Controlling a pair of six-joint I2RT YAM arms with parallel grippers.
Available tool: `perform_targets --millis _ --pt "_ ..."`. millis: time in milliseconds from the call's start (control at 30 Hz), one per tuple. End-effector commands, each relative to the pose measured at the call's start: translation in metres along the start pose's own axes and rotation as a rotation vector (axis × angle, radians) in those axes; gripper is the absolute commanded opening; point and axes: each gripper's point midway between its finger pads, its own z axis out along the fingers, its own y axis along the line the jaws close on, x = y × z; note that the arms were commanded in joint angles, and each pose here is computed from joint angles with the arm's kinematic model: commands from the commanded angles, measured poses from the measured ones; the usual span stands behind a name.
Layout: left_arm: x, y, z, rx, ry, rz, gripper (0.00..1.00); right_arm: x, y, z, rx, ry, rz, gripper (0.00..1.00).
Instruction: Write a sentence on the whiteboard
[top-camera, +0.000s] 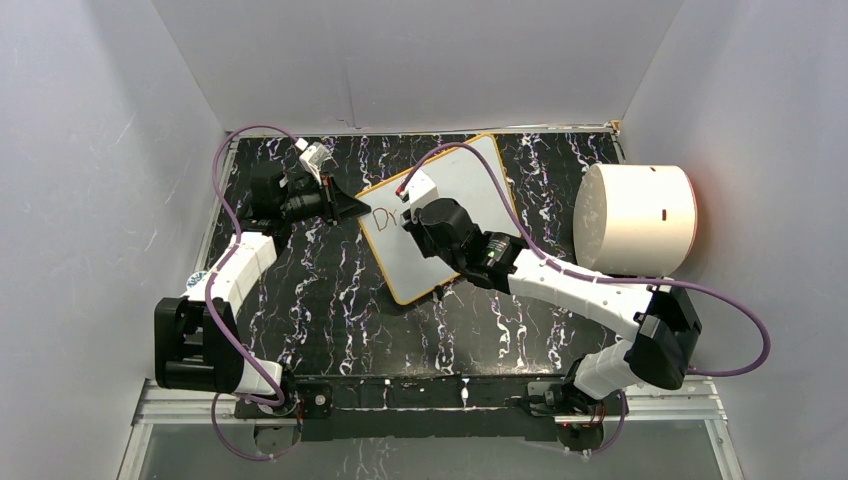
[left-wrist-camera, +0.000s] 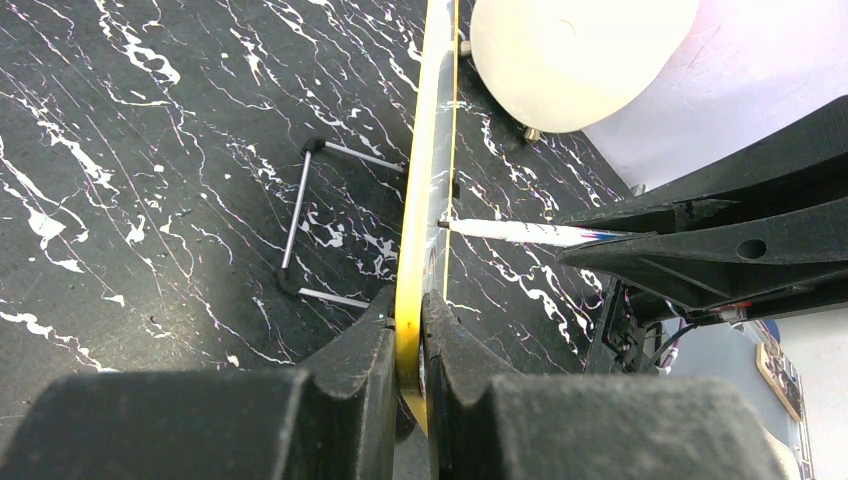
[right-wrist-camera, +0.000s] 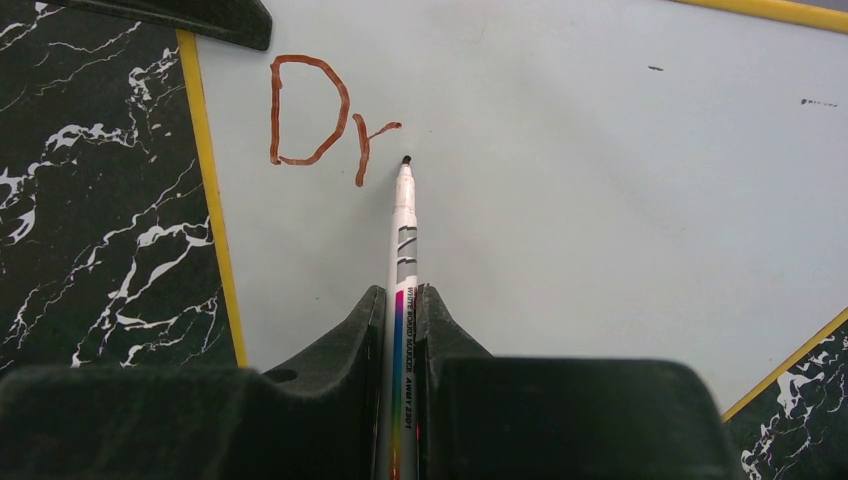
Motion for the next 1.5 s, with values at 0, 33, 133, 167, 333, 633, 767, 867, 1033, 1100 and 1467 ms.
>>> perform_targets --millis 0,33,133,167,333,633,767,867,1033,1100,1467 --pt "0.026 0.015 0.007 -0.051 0.070 -0.032 0.00 -0.017 -0.010 0.001 0.036 -0.050 0.034 0.00" --pt "0.026 0.015 0.006 -0.049 0.071 -0.033 0.00 -0.017 -0.010 0.001 0.038 -0.049 0.035 0.00" --pt "0.027 0.016 0.007 -0.050 0.072 -0.035 0.00 -0.016 -0.013 0.000 0.048 -0.048 0.034 0.00" --pt "0.027 0.016 0.007 -0.049 0.073 -0.037 0.00 -0.017 -0.015 -0.001 0.053 -0.049 0.035 0.00" --pt "0.027 0.016 0.007 -0.048 0.074 -0.038 0.00 -0.018 -0.019 -0.001 0.071 -0.050 0.035 0.00" --pt "0.028 0.017 0.008 -0.048 0.076 -0.044 0.00 -0.023 -0.023 0.000 0.088 -0.071 0.042 0.00" --pt "0.028 0.016 0.007 -0.047 0.075 -0.042 0.00 -0.027 -0.021 0.002 0.082 -0.085 0.039 0.00" --pt "0.028 0.016 0.008 -0.047 0.076 -0.042 0.00 -0.030 -0.021 0.002 0.080 -0.095 0.038 0.00" --pt "0.028 0.016 0.008 -0.046 0.076 -0.042 0.00 -0.035 -0.019 0.004 0.066 -0.112 0.037 0.00" --pt "0.028 0.016 0.008 -0.046 0.077 -0.043 0.00 -0.037 -0.018 0.004 0.065 -0.120 0.038 0.00" --pt "0.028 0.016 0.008 -0.049 0.075 -0.041 0.00 -0.039 -0.008 0.006 0.009 -0.119 0.025 0.00"
